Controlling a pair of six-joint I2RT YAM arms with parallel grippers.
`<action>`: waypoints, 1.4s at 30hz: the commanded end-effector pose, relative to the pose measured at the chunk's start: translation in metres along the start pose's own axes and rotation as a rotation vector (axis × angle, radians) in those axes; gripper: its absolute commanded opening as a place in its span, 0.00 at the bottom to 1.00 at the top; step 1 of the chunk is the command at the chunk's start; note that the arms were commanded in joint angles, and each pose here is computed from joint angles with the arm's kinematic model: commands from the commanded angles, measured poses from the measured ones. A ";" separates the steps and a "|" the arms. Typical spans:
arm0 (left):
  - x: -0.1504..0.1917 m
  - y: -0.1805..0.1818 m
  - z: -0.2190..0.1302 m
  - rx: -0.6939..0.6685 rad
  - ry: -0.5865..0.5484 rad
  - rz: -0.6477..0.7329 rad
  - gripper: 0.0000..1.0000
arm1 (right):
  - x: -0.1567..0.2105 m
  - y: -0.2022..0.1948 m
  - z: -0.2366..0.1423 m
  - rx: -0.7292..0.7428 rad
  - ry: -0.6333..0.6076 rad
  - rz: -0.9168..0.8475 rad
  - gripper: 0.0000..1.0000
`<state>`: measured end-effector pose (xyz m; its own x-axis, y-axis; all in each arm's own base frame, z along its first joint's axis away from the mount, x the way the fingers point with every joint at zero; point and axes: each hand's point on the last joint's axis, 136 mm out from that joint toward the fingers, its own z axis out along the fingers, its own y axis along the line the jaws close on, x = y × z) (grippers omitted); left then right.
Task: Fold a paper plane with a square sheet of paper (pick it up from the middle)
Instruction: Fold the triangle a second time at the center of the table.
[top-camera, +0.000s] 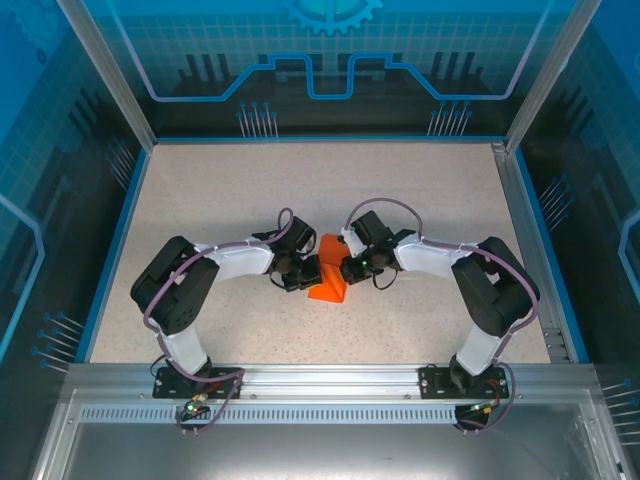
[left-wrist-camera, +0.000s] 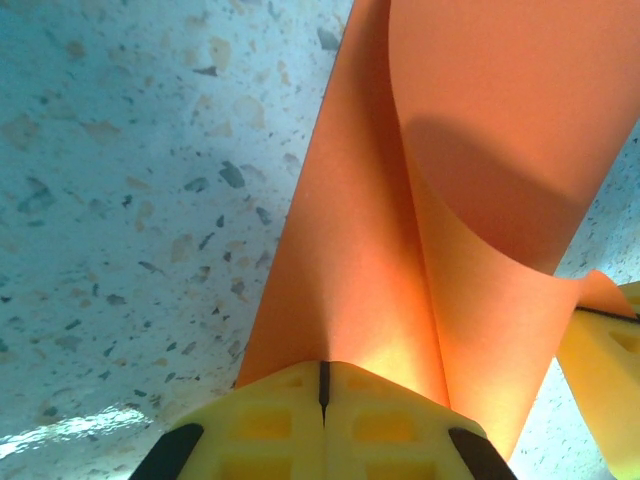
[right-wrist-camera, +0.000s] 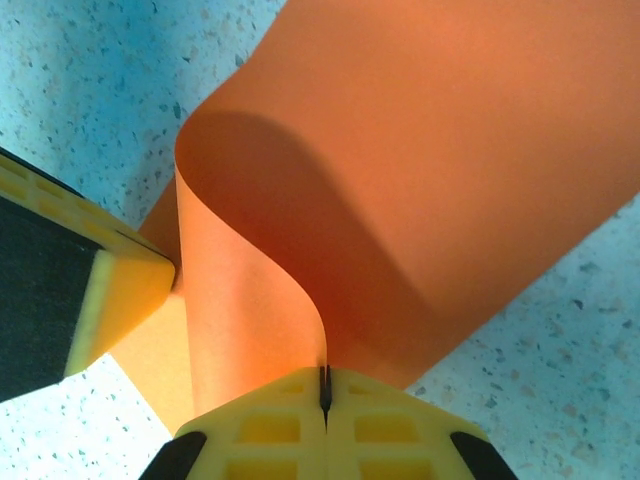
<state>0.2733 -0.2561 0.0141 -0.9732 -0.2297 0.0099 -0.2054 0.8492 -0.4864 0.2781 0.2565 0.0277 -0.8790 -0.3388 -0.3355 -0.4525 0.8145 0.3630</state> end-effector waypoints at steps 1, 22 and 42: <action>0.005 0.010 0.001 -0.058 0.013 0.010 0.02 | 0.001 -0.007 -0.006 0.029 0.027 0.010 0.02; 0.004 0.003 -0.001 -0.049 0.010 0.025 0.02 | -0.005 -0.009 -0.004 0.060 0.076 0.029 0.03; 0.005 0.005 0.000 -0.057 0.011 0.031 0.02 | -0.005 -0.016 0.002 0.099 0.137 0.025 0.05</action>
<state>0.2727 -0.2553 0.0146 -0.9742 -0.2256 0.0036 -0.2009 0.8600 -0.4691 0.2849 0.2513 0.0200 -0.9039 -0.3702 -0.2140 -0.4214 0.8564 0.2983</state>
